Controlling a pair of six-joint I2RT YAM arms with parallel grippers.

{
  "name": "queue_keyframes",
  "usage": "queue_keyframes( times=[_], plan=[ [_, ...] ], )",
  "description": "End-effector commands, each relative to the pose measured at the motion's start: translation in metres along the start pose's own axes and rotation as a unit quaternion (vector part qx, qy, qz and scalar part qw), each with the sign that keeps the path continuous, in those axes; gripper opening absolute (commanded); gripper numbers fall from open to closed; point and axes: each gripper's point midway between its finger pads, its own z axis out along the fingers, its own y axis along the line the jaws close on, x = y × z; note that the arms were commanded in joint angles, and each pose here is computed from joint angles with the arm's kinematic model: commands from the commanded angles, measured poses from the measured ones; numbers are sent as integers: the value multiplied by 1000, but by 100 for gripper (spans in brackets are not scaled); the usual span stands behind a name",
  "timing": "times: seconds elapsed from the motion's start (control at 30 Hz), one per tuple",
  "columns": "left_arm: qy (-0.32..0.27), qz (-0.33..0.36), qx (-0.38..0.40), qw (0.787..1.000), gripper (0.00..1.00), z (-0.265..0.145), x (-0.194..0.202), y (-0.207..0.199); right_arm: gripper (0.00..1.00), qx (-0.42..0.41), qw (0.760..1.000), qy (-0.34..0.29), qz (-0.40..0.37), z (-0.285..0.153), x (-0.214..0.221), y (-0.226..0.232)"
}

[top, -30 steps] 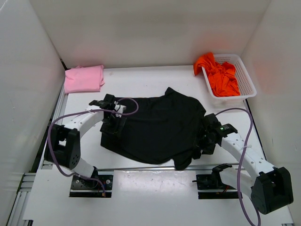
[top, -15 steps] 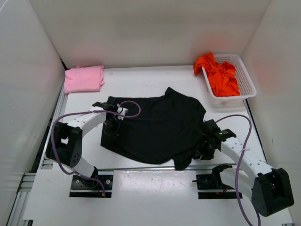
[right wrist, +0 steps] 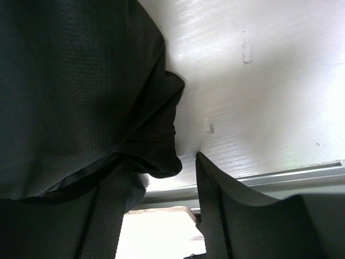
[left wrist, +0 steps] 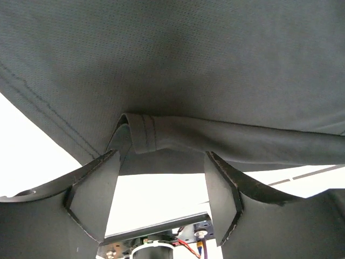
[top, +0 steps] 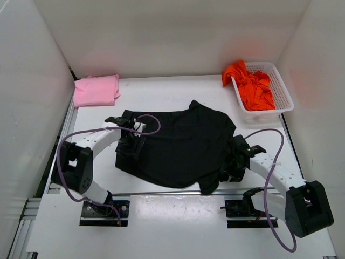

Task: Fold and stack the t-shirts
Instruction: Flatten out the tshirt

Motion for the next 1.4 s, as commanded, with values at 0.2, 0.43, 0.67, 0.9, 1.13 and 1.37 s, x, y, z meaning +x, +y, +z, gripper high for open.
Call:
queue_keyframes(
  times=[0.2,0.43,0.67,0.9,1.13,1.37],
  plan=[
    [30,-3,24,999,53,11,-4,-8,61,-23,999,-35,0,1,-14,11],
    [40,-4,29,999,10,12,0,-9,18,-56,998,-25,-13,2,-10,21],
    [-30,-23,-15,999,10,-8,-31,17,0,-74,995,-53,-42,-12,-34,36],
    [-266,-84,-107,954,10,-147,-164,89,0,-131,975,-156,-84,-141,-197,123],
    [-477,-117,-157,857,10,-321,-197,127,0,-258,904,-328,-96,-322,-258,173],
    [-354,-123,-129,918,10,-219,-116,106,0,-238,945,-212,-70,-204,-166,120]
  ],
)
